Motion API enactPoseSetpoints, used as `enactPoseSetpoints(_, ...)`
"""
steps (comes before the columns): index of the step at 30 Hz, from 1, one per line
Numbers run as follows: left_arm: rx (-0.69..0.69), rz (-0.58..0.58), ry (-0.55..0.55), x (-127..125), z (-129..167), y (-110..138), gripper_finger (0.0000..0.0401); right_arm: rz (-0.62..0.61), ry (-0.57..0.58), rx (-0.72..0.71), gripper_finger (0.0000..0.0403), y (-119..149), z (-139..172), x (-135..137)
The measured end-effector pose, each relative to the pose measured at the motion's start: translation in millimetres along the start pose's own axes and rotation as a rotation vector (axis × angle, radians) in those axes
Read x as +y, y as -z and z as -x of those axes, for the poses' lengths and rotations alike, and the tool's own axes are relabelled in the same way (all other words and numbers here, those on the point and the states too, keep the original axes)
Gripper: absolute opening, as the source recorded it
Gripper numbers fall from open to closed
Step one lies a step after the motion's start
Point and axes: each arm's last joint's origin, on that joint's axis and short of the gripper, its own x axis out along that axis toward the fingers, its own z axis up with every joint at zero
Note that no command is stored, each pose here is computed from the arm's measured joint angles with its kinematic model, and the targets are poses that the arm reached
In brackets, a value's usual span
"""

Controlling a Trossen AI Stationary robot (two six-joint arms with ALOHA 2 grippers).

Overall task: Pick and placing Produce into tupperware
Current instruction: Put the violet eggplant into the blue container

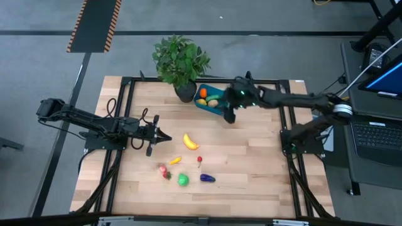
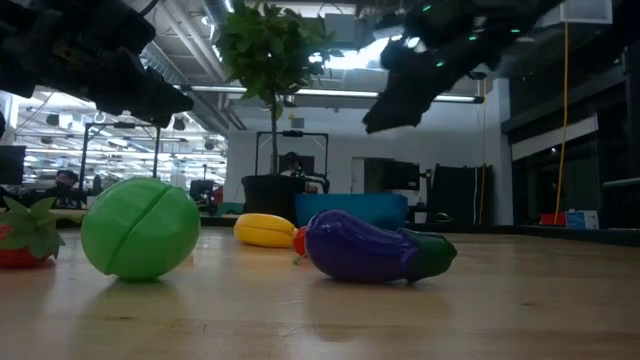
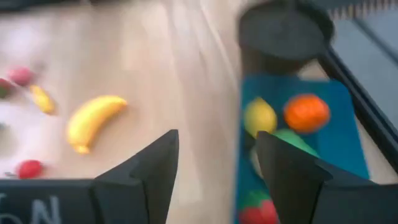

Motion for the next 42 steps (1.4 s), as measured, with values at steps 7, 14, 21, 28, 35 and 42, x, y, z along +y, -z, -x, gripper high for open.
enactPoseSetpoints(7,-0.013,0.000,0.000,0,0,-1,0.0030,0.087,-0.087,-0.280,0.0216,29,18,35)
enactPoseSetpoints(14,-0.016,0.001,0.000,0,0,-2,0.0041,0.134,-0.160,-0.421,0.0216,58,18,55)
enactPoseSetpoints(21,-0.016,0.001,0.001,0,0,-2,0.0047,0.097,-0.175,-0.401,0.0216,67,17,56)
enactPoseSetpoints(28,-0.015,0.007,0.001,0,0,-1,0.0031,0.158,-0.344,-0.405,0.0216,65,19,61)
enactPoseSetpoints(35,-0.015,0.009,0.001,0,0,-1,0.0014,0.039,-0.499,-0.267,0.0216,75,17,64)
enactPoseSetpoints(42,-0.014,0.009,0.001,0,0,-1,0.0001,0.149,-0.530,-0.291,0.0216,75,17,65)
